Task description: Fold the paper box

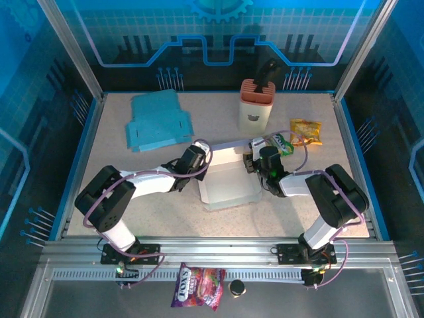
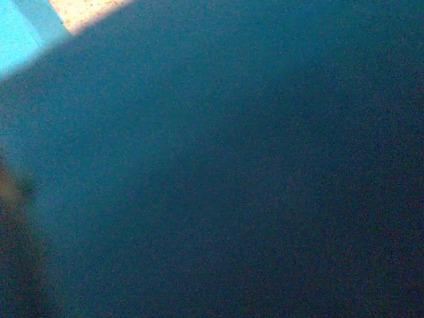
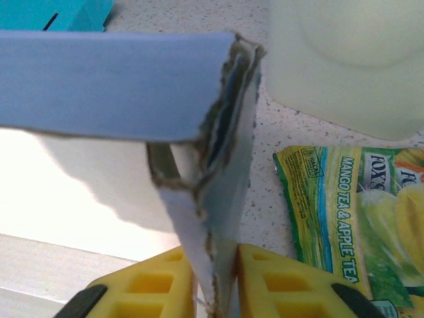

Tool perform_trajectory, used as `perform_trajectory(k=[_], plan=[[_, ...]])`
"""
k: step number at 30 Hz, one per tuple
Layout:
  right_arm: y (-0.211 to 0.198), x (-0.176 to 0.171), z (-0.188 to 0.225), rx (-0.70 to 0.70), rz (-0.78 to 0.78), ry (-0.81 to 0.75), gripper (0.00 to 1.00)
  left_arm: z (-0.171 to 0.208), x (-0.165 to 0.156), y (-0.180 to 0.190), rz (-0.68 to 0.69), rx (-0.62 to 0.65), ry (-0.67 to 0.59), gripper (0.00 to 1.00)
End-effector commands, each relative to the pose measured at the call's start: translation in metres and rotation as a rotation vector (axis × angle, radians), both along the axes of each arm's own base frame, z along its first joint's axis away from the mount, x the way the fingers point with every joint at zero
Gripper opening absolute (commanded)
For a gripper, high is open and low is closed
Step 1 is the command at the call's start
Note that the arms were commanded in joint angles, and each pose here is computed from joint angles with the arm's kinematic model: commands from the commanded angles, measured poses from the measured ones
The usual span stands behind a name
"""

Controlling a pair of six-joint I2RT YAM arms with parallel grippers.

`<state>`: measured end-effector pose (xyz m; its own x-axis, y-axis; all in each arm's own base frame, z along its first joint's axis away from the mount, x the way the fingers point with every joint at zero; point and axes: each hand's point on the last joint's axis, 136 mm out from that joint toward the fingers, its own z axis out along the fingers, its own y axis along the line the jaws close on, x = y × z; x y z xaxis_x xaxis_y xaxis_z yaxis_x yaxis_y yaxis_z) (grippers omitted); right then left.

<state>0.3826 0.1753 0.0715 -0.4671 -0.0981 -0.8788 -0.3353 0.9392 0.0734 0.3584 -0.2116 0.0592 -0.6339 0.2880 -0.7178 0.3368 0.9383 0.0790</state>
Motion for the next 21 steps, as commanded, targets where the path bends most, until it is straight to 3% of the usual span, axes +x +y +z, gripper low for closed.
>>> perform_trajectory(k=[1, 8, 21], plan=[[0.014, -0.008, -0.004, -0.012, 0.040, -0.014, 0.15, -0.021, -0.012, 0.000, 0.010, 0.034, 0.069, 0.07], [0.014, -0.010, -0.006, -0.052, 0.013, -0.021, 0.00, -0.018, -0.008, -0.005, 0.069, -0.014, 0.079, 0.10], [0.005, -0.018, -0.020, -0.162, -0.211, 0.060, 0.00, -0.015, -0.005, -0.012, 0.139, -0.098, 0.096, 0.13]])
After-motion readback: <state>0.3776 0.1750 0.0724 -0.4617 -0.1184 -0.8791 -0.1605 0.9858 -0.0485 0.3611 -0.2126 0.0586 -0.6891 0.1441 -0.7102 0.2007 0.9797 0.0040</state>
